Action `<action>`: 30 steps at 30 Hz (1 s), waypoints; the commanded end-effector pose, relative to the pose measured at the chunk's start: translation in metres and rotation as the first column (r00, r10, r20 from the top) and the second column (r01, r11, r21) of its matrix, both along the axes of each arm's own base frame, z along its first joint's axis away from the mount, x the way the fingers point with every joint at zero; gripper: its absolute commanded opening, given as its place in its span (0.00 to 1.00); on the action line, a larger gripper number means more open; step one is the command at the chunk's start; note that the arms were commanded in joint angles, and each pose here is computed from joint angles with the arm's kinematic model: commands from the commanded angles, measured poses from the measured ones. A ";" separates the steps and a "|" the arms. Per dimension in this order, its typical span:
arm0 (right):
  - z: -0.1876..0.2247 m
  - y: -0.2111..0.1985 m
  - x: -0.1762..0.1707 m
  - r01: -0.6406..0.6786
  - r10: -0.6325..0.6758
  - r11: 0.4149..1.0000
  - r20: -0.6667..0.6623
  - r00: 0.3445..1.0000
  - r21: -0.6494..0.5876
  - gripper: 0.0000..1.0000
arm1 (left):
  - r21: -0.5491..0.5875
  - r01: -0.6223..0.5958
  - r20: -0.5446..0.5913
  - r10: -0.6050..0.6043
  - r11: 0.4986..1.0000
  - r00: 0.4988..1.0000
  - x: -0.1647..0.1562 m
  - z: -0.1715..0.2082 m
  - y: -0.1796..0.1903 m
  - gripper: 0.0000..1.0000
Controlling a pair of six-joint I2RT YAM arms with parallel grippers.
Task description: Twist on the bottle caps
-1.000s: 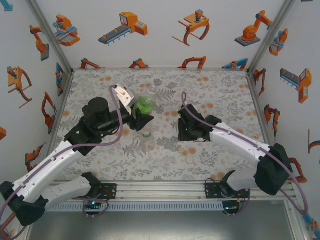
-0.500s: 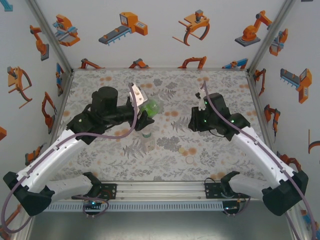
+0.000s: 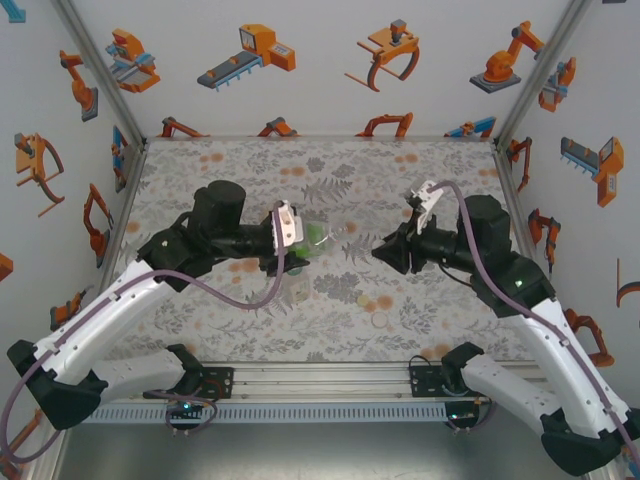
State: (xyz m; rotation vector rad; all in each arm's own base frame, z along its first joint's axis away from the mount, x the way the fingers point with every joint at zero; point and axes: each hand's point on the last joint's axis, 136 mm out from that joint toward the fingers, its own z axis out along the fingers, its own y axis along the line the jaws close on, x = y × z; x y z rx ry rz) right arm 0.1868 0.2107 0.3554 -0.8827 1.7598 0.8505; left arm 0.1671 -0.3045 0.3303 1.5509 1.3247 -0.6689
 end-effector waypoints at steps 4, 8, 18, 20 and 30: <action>0.036 0.013 -0.041 -0.262 0.250 0.964 0.196 0.948 0.038 0.22 | 0.072 0.079 0.028 -0.081 0.994 0.996 -0.013 -0.017 -0.007 0.00; 0.044 0.014 -0.051 -0.323 0.307 0.946 0.264 0.914 0.016 0.21 | 0.094 0.100 0.019 -0.102 0.991 0.995 -0.017 -0.024 -0.012 0.00; 0.053 0.015 -0.065 -0.400 0.381 0.916 0.399 0.834 -0.039 0.18 | 0.120 0.132 -0.004 -0.132 0.984 0.991 -0.023 -0.032 -0.020 0.00; 0.054 0.016 -0.065 -0.411 0.391 0.911 0.404 0.827 -0.040 0.17 | 0.127 0.140 -0.006 -0.141 0.982 0.990 -0.024 -0.032 -0.021 0.00; 0.056 0.022 -0.070 -0.478 0.448 0.878 0.400 0.800 -0.028 0.16 | 0.130 0.177 -0.023 -0.175 0.976 0.984 -0.031 -0.033 -0.026 0.00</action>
